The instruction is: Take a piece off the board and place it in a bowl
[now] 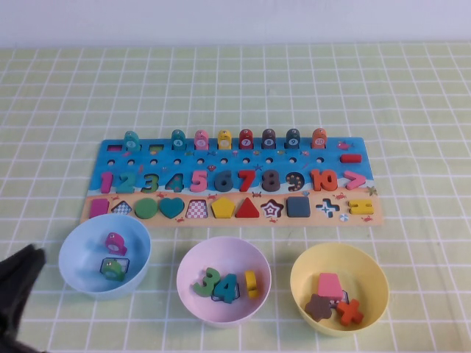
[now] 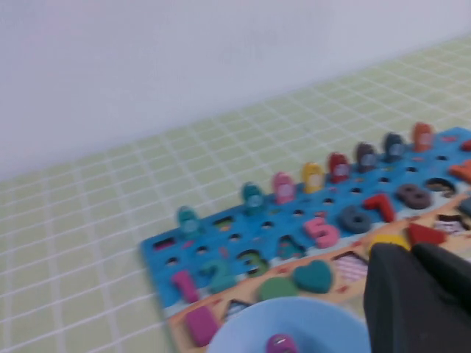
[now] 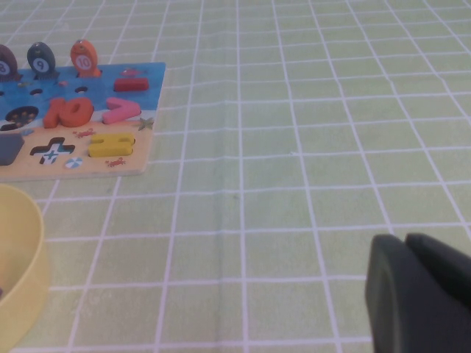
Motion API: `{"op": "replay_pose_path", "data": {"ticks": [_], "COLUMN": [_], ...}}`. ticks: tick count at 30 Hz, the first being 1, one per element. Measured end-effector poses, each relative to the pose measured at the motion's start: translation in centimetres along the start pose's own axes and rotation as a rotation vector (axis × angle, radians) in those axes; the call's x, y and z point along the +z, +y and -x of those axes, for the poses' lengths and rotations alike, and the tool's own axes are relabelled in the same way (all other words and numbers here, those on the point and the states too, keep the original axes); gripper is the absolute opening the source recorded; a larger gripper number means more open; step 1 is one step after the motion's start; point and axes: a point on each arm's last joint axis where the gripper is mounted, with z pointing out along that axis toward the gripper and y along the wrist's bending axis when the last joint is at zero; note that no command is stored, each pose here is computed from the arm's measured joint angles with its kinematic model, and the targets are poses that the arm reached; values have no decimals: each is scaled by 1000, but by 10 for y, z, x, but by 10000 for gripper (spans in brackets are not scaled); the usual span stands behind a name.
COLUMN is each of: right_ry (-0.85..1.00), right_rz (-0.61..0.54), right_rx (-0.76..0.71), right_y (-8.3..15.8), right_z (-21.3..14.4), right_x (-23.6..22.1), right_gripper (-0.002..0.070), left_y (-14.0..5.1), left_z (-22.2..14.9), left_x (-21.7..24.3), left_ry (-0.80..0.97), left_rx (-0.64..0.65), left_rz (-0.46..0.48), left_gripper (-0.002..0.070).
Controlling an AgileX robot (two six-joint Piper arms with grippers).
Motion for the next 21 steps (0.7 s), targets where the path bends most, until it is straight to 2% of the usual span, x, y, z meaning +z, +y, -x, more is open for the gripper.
{"op": "replay_pose_path", "data": {"ticks": [8,14,21], "right_ry": [0,0,0], "right_rz": [0,0,0], "right_rx": [0,0,0], "right_y": [0,0,0], "right_z": [0,0,0], "right_x": [0,0,0], "right_gripper": [-17,-17,-17], "left_y": [8,11,13], "left_z": [-41,-64,-75], "left_x": [-30,-33,-33], "left_ry": [-88,-22,76], "left_rx": [-11,-47,-110], "left_rz": [222,347,404], "left_gripper": [-3,-3,-3]}}
